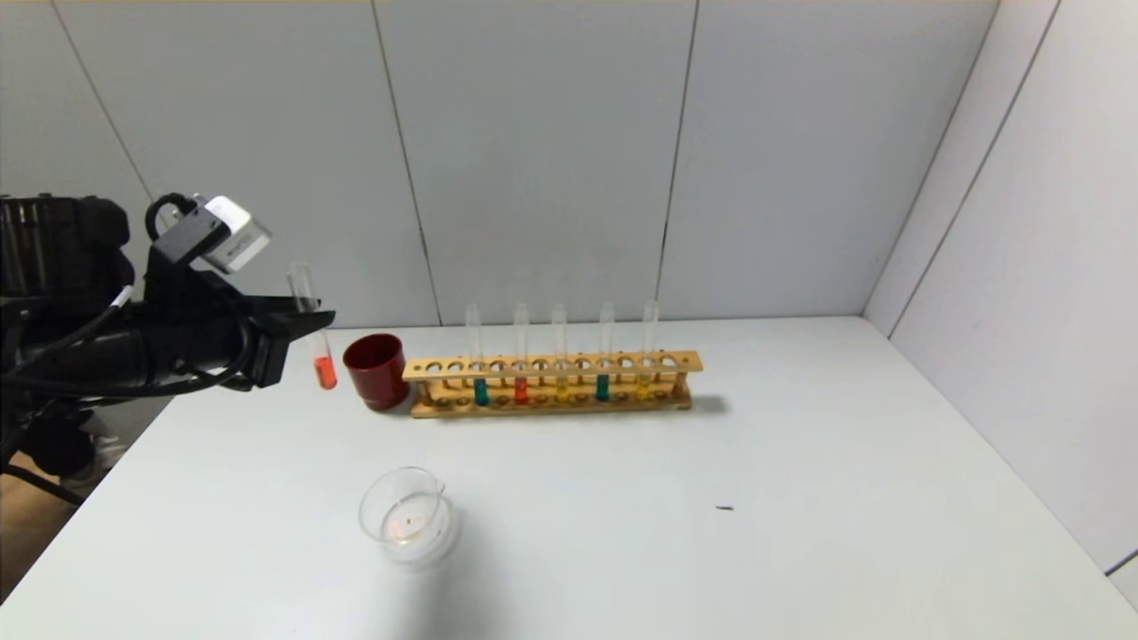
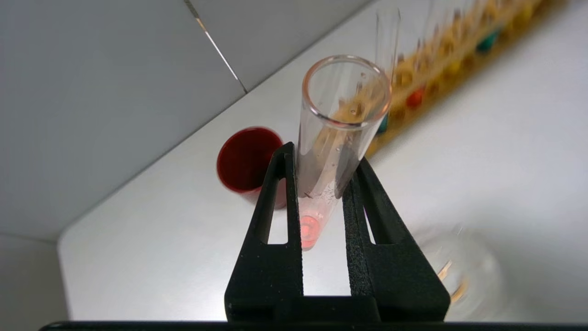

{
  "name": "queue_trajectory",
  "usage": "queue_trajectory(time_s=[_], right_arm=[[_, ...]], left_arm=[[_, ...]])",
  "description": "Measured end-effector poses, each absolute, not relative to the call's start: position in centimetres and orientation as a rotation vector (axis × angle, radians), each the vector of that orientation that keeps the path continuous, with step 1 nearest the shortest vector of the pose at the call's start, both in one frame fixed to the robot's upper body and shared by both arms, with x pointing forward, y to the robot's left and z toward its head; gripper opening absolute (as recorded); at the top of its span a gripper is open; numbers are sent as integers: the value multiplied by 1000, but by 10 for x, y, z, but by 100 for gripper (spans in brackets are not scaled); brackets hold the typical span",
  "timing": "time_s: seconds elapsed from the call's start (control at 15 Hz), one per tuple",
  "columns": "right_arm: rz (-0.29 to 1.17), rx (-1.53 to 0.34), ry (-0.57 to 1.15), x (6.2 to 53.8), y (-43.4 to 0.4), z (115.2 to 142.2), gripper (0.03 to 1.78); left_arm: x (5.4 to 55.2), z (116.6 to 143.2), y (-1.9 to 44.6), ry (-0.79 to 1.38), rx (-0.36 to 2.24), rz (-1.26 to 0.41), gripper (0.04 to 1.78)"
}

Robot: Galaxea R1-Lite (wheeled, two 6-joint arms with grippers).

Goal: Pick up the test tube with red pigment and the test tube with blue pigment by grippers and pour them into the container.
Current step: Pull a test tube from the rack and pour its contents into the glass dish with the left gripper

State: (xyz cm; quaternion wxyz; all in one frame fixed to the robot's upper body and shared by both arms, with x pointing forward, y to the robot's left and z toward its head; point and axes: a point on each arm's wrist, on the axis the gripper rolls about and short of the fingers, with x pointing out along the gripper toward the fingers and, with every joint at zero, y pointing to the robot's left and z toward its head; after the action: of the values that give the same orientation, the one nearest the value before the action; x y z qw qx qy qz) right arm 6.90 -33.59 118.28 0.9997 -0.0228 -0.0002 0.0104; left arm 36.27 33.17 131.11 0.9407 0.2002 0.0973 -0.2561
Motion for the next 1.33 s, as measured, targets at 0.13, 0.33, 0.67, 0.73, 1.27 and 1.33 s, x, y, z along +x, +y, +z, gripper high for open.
queue_trajectory(time_s=[0.13, 0.33, 0.67, 0.73, 1.27, 1.33], right_arm=[[21, -46, 0, 69, -336, 1183, 175], [21, -46, 0, 69, -336, 1183, 175], [20, -45, 0, 69, -336, 1183, 175], [21, -46, 0, 69, -336, 1183, 175], [21, -46, 0, 69, -336, 1183, 175], [21, -46, 0, 69, -336, 1183, 175]], left_arm=[[359, 1293, 350, 158, 581, -615, 31], [361, 1278, 364, 56, 808, -730, 31], [369, 1257, 361, -52, 1166, -811, 31], [369, 1255, 360, -70, 1215, -819, 31], [377, 1241, 342, -142, 1432, -895, 31], [378, 1239, 342, -145, 1460, -894, 31]])
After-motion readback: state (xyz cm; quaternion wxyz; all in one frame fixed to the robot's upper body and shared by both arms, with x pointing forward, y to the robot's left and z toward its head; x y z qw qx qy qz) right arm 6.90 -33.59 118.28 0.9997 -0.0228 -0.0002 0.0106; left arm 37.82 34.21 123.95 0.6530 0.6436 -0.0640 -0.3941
